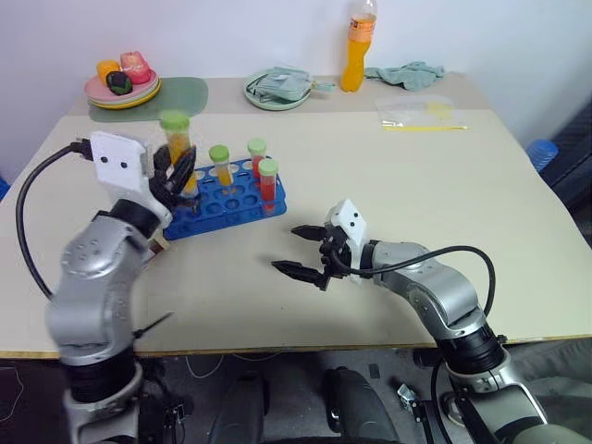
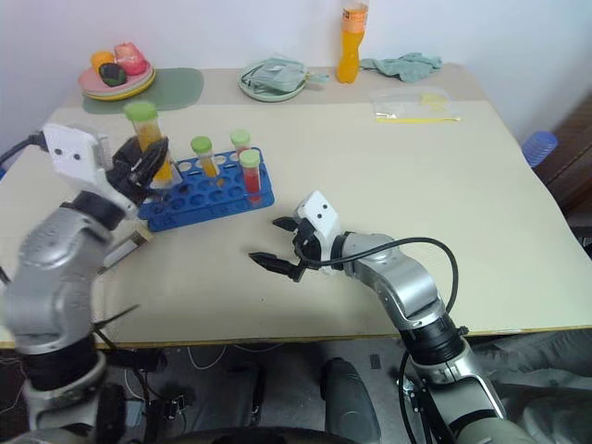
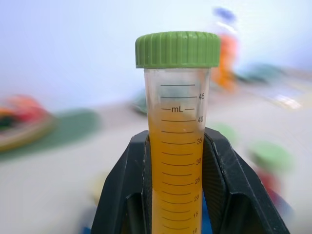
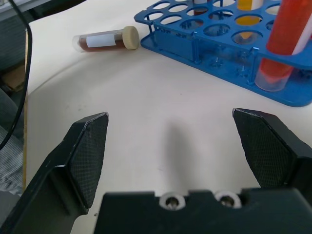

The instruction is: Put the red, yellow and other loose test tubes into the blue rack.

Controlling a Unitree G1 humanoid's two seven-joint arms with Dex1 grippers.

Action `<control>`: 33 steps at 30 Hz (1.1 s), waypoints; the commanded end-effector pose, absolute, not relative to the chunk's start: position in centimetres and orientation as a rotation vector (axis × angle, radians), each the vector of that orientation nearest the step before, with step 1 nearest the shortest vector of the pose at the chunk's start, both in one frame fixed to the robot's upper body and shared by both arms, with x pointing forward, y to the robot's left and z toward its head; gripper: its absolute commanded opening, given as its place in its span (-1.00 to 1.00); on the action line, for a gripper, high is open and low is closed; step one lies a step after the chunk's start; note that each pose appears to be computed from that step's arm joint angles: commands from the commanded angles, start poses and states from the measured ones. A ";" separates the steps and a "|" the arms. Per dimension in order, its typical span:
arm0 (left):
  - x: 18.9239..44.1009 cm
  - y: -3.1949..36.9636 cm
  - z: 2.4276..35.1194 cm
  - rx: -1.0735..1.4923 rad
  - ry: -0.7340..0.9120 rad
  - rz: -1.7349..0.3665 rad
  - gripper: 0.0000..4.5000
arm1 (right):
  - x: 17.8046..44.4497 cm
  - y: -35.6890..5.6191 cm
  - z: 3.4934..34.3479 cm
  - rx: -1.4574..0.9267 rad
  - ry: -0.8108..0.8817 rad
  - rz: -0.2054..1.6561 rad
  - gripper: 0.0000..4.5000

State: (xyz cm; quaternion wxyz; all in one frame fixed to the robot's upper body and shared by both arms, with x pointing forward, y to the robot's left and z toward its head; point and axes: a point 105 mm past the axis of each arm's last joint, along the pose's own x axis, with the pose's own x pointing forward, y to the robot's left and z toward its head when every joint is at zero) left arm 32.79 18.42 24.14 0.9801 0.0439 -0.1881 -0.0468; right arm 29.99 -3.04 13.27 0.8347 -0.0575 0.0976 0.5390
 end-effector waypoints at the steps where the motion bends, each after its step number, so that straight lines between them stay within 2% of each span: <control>1: 33.4 16.7 23.7 0.128 -0.507 -0.017 -0.65 | 30.2 -2.5 14.8 -0.134 0.137 1.157 1.00; 9: 35.3 14.2 20.1 0.163 -0.510 -0.040 -0.65 | 30.5 -2.7 15.1 -0.153 0.119 1.145 1.00; 14: 36.1 14.1 18.0 0.147 -0.437 -0.049 -0.65 | 30.6 -3.0 15.2 -0.149 0.114 1.122 1.00; 26: 36.5 13.7 16.4 0.127 -0.377 -0.071 -0.65 | 30.5 -2.9 15.2 -0.144 0.113 1.124 1.00; 33: 36.4 13.9 16.6 0.083 -0.417 -0.057 -0.65 | 30.4 -2.8 15.1 -0.144 0.114 1.130 1.00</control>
